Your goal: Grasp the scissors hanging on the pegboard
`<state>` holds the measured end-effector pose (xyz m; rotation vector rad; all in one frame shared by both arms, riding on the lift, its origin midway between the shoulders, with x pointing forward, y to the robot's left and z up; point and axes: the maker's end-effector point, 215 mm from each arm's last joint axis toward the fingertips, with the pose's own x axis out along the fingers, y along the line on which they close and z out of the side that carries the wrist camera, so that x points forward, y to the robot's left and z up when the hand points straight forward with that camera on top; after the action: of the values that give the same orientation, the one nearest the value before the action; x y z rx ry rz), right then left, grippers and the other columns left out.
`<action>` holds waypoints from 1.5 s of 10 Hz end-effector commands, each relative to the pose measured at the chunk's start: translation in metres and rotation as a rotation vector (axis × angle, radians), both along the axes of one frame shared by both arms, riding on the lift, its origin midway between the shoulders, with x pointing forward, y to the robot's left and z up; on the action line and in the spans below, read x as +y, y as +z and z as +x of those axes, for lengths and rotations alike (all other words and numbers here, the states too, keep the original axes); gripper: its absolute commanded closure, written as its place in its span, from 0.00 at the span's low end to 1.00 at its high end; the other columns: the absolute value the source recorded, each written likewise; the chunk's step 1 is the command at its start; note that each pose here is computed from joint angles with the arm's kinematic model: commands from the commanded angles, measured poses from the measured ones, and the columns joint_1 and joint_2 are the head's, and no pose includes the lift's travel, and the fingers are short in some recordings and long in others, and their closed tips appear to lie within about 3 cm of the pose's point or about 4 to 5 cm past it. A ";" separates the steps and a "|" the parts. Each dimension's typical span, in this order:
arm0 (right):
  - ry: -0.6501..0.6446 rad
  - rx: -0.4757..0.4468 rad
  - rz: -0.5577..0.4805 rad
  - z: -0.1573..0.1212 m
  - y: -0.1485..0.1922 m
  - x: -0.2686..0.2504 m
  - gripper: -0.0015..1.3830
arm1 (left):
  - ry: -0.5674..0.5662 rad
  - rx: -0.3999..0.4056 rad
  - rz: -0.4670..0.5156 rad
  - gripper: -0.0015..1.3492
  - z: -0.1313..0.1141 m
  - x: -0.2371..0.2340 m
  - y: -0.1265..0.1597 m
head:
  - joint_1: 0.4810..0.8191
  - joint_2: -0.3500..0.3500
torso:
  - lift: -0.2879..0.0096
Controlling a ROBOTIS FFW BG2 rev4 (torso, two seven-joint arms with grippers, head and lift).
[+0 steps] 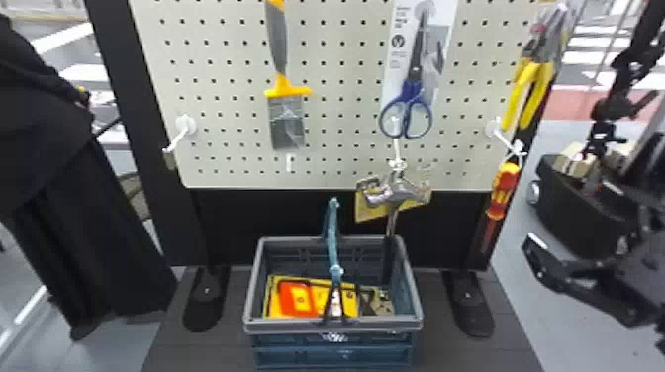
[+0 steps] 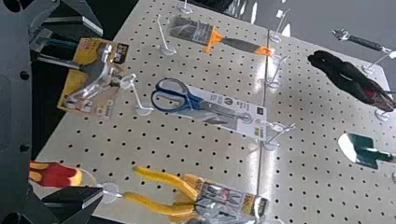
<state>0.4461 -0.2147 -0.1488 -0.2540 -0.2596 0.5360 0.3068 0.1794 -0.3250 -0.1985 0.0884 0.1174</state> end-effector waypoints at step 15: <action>0.401 -0.099 -0.066 0.109 0.111 0.128 0.08 | -0.093 -0.028 -0.046 0.17 0.019 -0.035 0.012 | 0.20 0.50 | 0.63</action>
<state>0.5527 -0.0904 -0.0411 -0.2922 -0.3914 0.9204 0.3259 0.1448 -0.3120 -0.2420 0.0709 0.0203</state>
